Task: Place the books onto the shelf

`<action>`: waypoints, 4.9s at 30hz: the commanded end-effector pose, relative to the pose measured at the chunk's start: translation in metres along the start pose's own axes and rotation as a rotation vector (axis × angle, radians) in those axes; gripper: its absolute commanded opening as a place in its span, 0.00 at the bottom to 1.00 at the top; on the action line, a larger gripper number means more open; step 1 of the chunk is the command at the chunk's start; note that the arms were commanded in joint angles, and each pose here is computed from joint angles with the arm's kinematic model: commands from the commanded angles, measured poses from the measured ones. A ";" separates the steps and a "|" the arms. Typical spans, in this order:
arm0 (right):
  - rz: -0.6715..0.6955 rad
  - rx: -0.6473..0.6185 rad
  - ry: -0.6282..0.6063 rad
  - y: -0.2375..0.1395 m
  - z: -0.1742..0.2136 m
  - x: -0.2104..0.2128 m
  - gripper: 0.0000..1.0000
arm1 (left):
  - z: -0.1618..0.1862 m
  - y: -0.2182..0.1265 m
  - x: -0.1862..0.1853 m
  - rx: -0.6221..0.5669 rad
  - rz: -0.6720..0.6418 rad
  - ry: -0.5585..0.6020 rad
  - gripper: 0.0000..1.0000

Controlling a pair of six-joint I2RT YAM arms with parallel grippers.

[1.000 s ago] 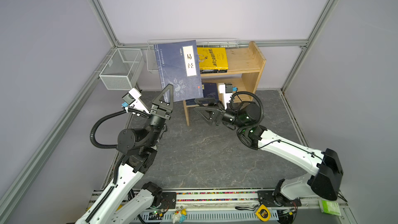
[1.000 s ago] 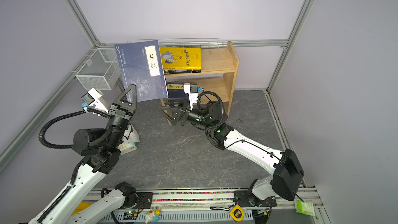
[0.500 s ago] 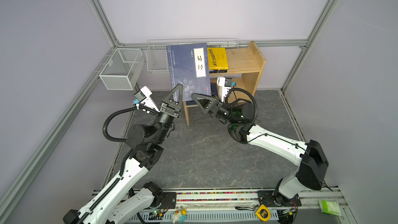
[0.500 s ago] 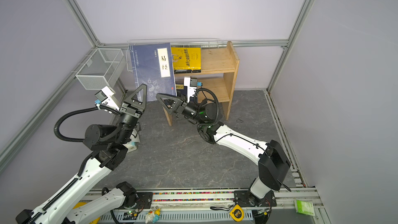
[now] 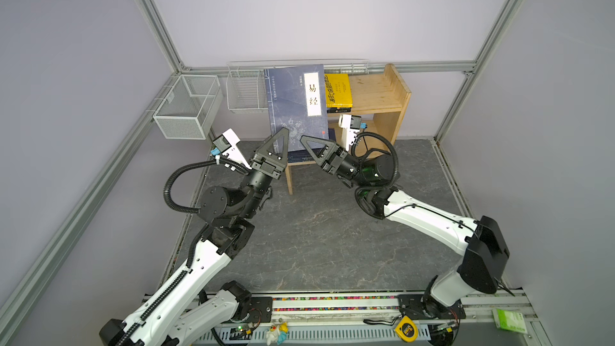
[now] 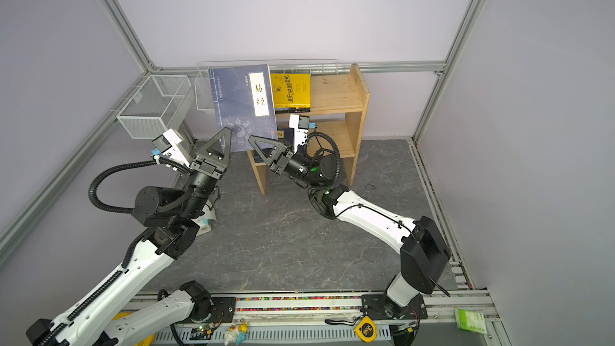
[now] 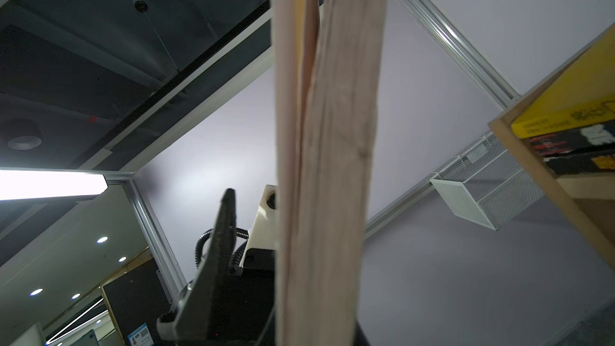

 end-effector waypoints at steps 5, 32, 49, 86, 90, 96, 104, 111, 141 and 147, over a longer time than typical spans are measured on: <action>-0.082 0.276 -0.031 -0.031 -0.043 0.024 0.07 | -0.006 -0.004 -0.028 0.241 -0.268 0.230 0.98; -0.062 0.510 -0.065 -0.100 -0.073 0.079 0.07 | 0.004 0.020 -0.047 0.645 -0.009 0.100 0.70; 0.230 0.376 -0.251 -0.110 -0.090 0.065 0.72 | -0.023 0.007 -0.041 0.283 -0.111 0.150 0.00; 0.049 0.182 -0.062 -0.024 -0.053 0.032 0.46 | -0.025 0.009 -0.019 -0.060 0.112 -0.060 0.00; 0.063 0.169 -0.049 -0.025 -0.053 0.030 0.16 | -0.022 0.011 -0.015 -0.062 0.109 -0.058 0.00; 0.198 0.177 -0.090 -0.037 -0.055 0.026 0.07 | -0.019 0.013 -0.011 -0.041 0.087 -0.047 0.00; 0.314 0.294 -0.089 -0.084 -0.057 0.028 0.07 | -0.022 -0.013 -0.003 -0.047 -0.125 0.101 0.66; 0.421 0.355 -0.019 -0.150 -0.059 0.044 0.06 | -0.037 -0.068 -0.008 -0.139 -0.333 0.254 0.82; 0.451 0.476 0.129 -0.127 -0.025 -0.065 0.07 | -0.011 -0.055 0.088 0.151 -0.635 0.293 1.00; 0.452 0.490 0.125 -0.118 -0.025 -0.087 0.07 | -0.016 -0.059 0.093 0.133 -0.656 0.301 1.00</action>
Point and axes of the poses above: each gripper's point midway between its finger pads, its own y axis out along the fingers, its own x axis along the line the jaws close on, z = x × y, the point moved 8 cm from there along -y, back along the fingers, and after that the axes turned 15 degrees about -y, right-handed, at the moved point
